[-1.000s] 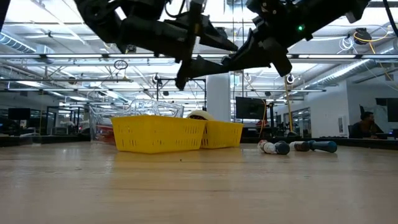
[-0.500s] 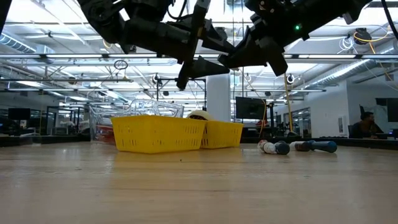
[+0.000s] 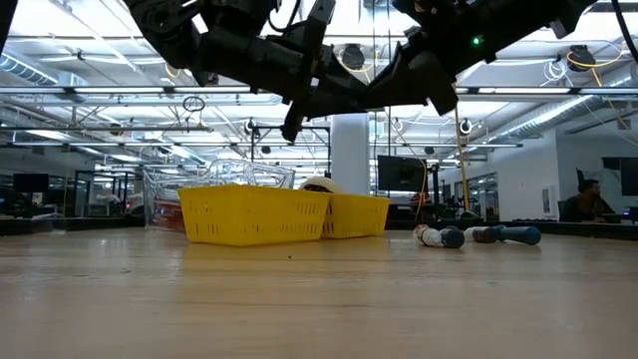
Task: Pick & Place Food Item
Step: Put the purple food coloring bottle into the bottom yellow bin
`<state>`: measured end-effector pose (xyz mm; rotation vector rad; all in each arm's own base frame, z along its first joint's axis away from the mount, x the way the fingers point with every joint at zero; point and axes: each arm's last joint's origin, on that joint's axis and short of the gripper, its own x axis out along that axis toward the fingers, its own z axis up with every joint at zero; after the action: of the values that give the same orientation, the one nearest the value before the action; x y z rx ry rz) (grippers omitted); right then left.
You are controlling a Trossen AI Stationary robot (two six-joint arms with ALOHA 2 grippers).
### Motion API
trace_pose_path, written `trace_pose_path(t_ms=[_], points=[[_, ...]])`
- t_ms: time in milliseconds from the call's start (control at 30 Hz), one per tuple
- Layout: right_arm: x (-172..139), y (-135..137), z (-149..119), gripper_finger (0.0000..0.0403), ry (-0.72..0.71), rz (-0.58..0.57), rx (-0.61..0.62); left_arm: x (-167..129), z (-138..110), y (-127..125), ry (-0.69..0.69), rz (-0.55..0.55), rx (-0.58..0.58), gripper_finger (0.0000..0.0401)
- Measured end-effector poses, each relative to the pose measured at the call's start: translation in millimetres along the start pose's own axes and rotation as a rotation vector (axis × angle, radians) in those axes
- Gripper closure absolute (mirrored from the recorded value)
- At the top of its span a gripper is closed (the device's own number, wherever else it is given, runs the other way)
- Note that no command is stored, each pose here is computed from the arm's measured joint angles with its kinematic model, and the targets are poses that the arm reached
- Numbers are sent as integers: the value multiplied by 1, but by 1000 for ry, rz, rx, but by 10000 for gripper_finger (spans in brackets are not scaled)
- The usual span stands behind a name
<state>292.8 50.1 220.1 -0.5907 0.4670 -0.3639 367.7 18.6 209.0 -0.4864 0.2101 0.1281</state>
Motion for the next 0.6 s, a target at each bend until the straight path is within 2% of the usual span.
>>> trace_pose_path(t_ms=[100, 233, 367, 467, 600], points=[[-4, -1, 2, 267, -10, 6, 110, -7, 7, 3, 24, 29, 26, 336], [-14, -2, 4, 244, -8, 29, 166, -23, 16, 3, 80, 90, 79, 331], [-28, -10, 8, 237, -20, 40, 240, -40, 14, -7, 190, 119, 129, 337], [-38, -16, 5, 240, -25, 44, 266, -54, 2, -16, 336, 135, 153, 338], [-48, -23, -2, 248, -41, 40, 306, -66, -22, -24, 512, 252, 164, 338]])
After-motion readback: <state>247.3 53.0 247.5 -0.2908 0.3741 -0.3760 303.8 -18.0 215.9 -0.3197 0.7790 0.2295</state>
